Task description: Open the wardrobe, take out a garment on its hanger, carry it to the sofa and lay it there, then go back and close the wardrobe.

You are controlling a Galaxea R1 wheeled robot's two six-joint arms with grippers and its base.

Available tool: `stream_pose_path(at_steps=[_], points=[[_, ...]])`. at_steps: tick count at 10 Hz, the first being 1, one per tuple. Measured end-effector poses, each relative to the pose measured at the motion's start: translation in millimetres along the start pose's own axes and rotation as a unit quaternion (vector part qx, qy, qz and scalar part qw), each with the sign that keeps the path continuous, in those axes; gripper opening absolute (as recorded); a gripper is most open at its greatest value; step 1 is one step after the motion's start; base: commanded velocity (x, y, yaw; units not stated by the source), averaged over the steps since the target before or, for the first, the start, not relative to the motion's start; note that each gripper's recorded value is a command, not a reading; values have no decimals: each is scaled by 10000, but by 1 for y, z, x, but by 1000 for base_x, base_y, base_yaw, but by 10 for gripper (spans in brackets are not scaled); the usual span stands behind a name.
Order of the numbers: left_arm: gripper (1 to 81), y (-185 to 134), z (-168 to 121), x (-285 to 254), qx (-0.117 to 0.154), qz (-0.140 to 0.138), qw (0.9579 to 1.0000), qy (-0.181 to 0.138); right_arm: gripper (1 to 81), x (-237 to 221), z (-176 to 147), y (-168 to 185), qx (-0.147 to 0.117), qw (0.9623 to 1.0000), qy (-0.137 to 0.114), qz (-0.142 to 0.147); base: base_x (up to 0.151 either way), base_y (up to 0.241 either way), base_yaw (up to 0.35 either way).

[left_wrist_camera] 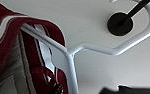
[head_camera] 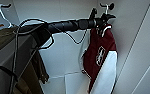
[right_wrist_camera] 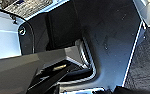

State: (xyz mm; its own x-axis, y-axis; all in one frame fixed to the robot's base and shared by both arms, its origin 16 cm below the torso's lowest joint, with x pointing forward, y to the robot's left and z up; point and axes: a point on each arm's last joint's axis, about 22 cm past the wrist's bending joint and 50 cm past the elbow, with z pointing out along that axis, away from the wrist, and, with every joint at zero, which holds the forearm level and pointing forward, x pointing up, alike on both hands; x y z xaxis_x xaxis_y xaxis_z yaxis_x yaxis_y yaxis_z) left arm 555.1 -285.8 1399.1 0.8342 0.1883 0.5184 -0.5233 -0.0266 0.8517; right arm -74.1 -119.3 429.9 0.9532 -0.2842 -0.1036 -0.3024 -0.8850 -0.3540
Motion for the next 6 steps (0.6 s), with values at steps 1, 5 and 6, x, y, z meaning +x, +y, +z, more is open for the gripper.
stream_pose_path(at_steps=[1, 5, 6], points=[[811, 6, -1, 4, -176, -13, 9998, 128, 811, 0, 0, 0, -2, 10000, -2, -2, 0, 0, 0], [811, 14, -15, 7, -531, -42, 9982, 279, 811, -2, 0, 1, -39, 10000, -60, -1, 0, 0, 0], [811, 13, -18, 9, -568, -59, 9979, 315, 811, -3, 0, 1, -41, 10000, -65, -1, 0, 0, 0]])
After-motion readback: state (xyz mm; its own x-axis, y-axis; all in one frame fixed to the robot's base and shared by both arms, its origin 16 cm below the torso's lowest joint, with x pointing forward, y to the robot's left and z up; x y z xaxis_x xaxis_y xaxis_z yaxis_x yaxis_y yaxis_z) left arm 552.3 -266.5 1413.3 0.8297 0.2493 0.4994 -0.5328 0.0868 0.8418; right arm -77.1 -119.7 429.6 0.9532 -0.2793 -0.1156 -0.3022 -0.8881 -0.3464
